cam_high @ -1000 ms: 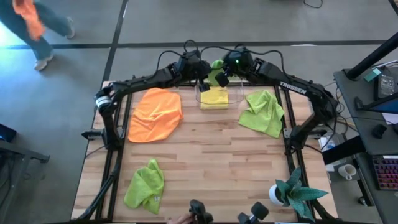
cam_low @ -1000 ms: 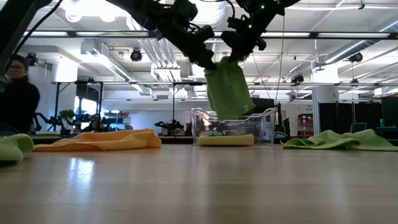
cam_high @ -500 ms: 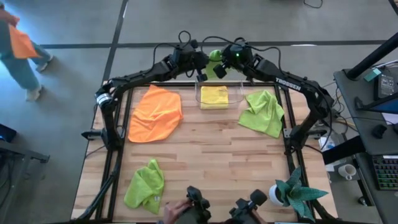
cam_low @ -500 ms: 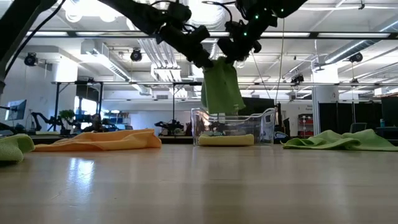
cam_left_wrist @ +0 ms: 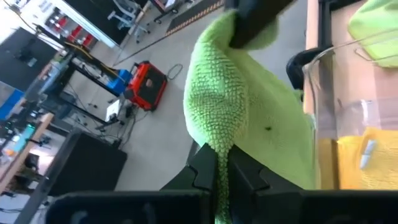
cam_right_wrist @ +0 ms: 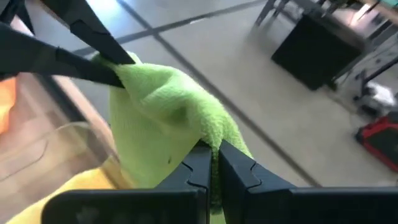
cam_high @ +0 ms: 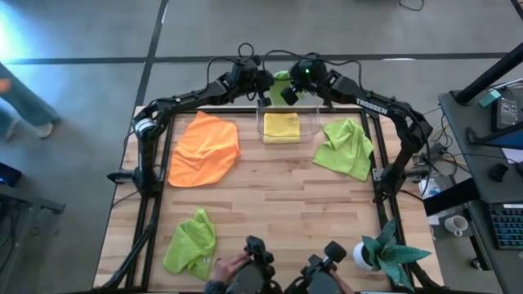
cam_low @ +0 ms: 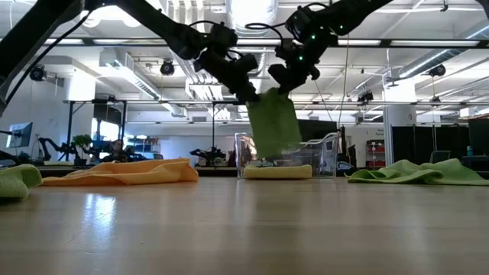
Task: Fold microfiber towels
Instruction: Put the green microfiber cloth into the transparent bin
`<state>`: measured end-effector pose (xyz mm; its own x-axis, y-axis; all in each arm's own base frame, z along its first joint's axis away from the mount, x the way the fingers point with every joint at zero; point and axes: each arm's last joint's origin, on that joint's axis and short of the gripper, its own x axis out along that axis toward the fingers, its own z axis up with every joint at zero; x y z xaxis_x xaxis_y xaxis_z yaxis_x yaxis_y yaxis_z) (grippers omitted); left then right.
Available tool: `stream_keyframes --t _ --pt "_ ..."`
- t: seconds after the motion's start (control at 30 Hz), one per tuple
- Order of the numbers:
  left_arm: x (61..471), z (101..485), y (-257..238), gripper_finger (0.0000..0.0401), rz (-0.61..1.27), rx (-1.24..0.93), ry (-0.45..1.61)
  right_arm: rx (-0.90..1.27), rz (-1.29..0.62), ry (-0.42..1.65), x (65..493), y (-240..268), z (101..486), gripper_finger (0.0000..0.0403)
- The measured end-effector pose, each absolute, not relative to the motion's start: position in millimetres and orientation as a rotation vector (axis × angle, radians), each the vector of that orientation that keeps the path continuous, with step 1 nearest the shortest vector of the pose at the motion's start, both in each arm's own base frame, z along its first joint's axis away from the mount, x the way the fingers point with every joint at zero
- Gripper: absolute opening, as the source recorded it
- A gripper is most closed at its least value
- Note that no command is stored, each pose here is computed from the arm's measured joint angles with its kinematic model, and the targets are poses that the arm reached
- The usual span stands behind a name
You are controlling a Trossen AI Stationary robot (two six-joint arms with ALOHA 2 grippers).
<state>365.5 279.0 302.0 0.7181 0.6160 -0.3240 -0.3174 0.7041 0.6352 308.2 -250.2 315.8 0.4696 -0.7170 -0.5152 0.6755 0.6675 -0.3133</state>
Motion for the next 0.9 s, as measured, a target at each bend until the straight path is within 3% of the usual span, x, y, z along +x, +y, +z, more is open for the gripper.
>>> stream_keyframes --t 0.9 --pt "376.8 281.5 209.1 0.0003 0.214 0.485 0.827 0.276 -0.458 1.054 287.0 -218.7 275.0 0.0011"
